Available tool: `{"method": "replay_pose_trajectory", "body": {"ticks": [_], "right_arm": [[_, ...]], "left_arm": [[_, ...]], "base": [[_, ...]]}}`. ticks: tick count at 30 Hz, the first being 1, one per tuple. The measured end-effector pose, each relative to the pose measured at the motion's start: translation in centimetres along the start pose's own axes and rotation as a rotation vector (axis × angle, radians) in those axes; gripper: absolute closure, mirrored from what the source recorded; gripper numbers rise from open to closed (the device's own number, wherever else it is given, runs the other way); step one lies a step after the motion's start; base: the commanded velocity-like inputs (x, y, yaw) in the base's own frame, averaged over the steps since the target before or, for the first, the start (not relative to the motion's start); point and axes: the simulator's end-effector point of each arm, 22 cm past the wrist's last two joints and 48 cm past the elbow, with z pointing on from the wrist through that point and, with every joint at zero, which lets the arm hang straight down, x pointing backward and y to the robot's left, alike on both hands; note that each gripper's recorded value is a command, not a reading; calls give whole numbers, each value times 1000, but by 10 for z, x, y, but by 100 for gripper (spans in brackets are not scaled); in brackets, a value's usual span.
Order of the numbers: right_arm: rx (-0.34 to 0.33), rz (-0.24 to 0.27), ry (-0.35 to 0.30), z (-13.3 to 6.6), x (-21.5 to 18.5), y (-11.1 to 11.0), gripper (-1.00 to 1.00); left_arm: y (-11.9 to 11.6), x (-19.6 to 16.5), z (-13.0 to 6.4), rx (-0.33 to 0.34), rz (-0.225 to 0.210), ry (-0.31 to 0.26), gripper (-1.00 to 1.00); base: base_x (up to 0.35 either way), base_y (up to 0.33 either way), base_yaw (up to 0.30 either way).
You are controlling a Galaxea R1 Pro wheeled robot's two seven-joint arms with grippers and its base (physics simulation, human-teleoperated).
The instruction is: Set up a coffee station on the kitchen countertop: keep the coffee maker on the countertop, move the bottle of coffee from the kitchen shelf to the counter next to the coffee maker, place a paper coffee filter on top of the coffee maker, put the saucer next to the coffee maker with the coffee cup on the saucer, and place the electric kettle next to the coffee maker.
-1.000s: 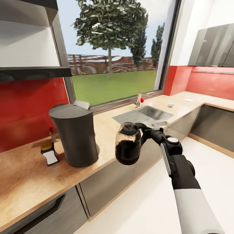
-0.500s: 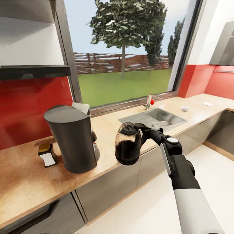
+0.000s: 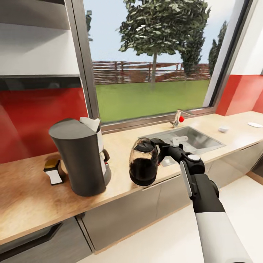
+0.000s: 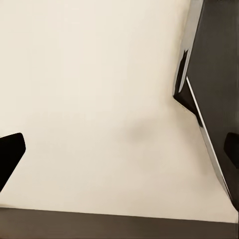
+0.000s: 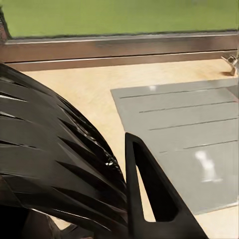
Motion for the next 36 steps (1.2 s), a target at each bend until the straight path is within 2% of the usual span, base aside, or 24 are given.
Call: {"method": "replay_pose_trajectory", "body": {"ticks": [12, 16, 20, 36], "right_arm": [[-3, 1, 8, 1, 3, 2, 100], [-3, 1, 8, 1, 3, 1, 100], [-2, 0, 8, 1, 3, 1, 100], [-4, 2, 8, 1, 2, 2, 100]], "left_arm": [[-2, -2, 0, 7, -2, -5, -100], [-2, -2, 0, 5, -3, -6, -100], [-2, -2, 0, 4, -3, -6, -100], [-2, -3, 0, 4, -5, -10, -100]], "base": [[250, -234, 270], [225, -207, 112], [26, -23, 53], [0, 0, 246]]}}
